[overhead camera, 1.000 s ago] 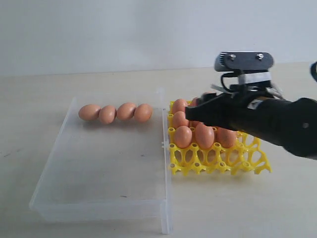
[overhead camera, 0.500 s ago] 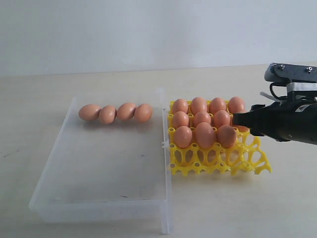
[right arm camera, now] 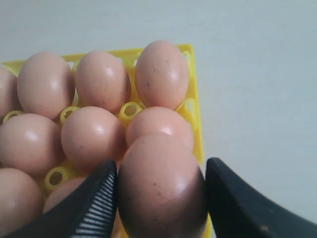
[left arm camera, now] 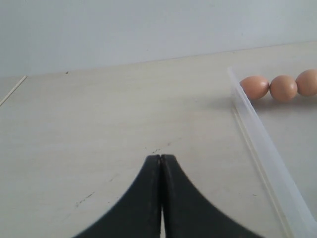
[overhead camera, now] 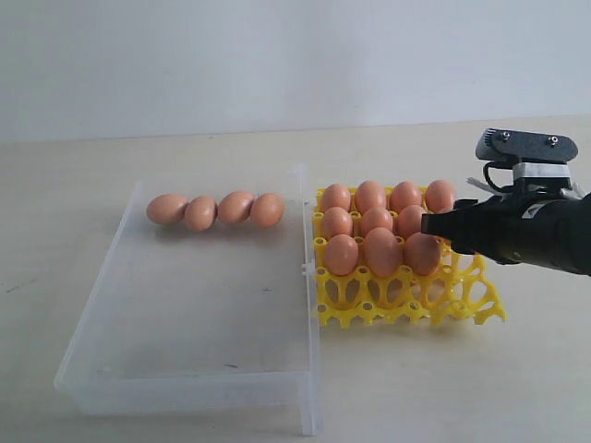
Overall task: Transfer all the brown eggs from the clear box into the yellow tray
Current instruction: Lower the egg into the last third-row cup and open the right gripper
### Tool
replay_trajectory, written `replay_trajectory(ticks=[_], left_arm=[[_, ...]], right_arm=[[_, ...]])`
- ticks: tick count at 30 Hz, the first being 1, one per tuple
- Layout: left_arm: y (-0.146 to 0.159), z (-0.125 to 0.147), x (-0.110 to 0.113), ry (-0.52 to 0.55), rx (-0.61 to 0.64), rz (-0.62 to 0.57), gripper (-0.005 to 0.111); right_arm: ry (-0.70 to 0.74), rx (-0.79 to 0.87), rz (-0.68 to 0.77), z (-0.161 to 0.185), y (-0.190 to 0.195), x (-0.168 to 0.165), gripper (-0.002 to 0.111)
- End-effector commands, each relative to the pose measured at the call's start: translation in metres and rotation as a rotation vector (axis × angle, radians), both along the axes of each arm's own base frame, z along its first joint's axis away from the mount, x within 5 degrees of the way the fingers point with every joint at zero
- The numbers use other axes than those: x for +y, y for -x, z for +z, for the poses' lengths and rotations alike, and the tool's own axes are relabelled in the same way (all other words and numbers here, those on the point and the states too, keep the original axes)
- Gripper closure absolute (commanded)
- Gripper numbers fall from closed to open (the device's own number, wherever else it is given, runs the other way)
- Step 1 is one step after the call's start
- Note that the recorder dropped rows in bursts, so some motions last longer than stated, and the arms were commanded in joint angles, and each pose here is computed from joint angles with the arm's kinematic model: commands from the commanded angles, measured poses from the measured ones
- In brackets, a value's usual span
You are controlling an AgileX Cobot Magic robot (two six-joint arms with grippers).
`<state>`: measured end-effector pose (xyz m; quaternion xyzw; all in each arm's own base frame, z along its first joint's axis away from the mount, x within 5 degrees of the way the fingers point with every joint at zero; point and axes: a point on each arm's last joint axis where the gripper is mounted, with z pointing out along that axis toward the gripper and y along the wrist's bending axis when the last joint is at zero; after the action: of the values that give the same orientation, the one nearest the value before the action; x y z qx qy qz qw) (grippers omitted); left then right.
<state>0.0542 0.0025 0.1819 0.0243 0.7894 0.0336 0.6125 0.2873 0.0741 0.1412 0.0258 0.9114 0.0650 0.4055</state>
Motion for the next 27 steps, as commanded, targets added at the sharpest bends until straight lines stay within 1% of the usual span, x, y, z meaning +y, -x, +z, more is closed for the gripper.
replay_trajectory(ticks=[1,5,11,23,25,27], left_arm=[[0.0001,0.0029,-0.0001,0.007,-0.023,0.001,0.107],[0.0001,0.0029,-0.0001,0.007,-0.023,0.001,0.107],[0.0001,0.0029,-0.0001,0.007,-0.023,0.001,0.107],[0.0001,0.0029,-0.0001,0.007,-0.023,0.001,0.107],[0.0001,0.0029,-0.0001,0.007,-0.023,0.001,0.107],[0.0001,0.0029,-0.0001,0.007,-0.023,0.001,0.107]], right_arm=[[0.011,0.004,0.008,-0.0038,-0.0024,-0.0002,0.108],[0.007,0.017,0.006,-0.0086,-0.0029,0.0002,0.108],[0.009,-0.011,0.000,-0.0069,-0.0046,-0.0003,0.108],[0.003,-0.008,-0.004,-0.0107,-0.0056,0.0001,0.108],[-0.011,-0.009,-0.017,-0.0105,-0.0057,0.0001,0.103],[-0.014,-0.011,-0.021,-0.0103,-0.0059,0.0000,0.093]])
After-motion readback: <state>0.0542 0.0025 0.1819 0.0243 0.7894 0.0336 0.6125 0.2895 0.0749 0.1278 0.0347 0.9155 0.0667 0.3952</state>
